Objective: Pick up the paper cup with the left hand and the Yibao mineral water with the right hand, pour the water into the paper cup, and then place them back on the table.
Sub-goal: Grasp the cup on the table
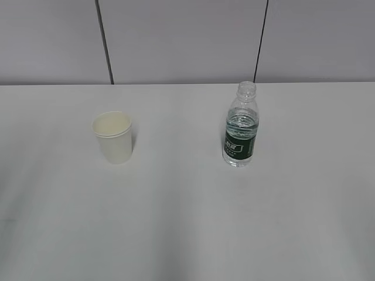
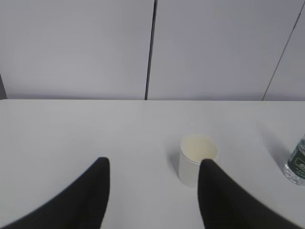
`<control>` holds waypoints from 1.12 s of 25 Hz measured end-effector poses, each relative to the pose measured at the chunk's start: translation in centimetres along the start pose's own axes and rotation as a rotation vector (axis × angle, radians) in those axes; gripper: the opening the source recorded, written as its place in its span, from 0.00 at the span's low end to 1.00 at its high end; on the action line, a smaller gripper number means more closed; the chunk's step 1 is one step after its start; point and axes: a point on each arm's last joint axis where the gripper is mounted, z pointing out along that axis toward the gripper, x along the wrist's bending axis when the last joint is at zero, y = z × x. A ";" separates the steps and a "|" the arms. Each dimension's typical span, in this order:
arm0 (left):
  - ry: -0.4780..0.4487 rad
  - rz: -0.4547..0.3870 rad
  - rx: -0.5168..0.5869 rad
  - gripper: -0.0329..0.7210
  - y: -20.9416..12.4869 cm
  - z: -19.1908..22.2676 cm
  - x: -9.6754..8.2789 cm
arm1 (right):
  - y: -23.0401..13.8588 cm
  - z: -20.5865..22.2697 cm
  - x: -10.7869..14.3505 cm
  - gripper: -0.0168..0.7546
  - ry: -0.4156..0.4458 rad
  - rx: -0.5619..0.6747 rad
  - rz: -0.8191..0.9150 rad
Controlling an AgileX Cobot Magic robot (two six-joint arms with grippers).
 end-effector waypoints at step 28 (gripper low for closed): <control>0.004 0.043 0.008 0.49 0.3 11.3 0.1 | 0.0 0.0 0.0 0.71 -0.002 0.000 -0.001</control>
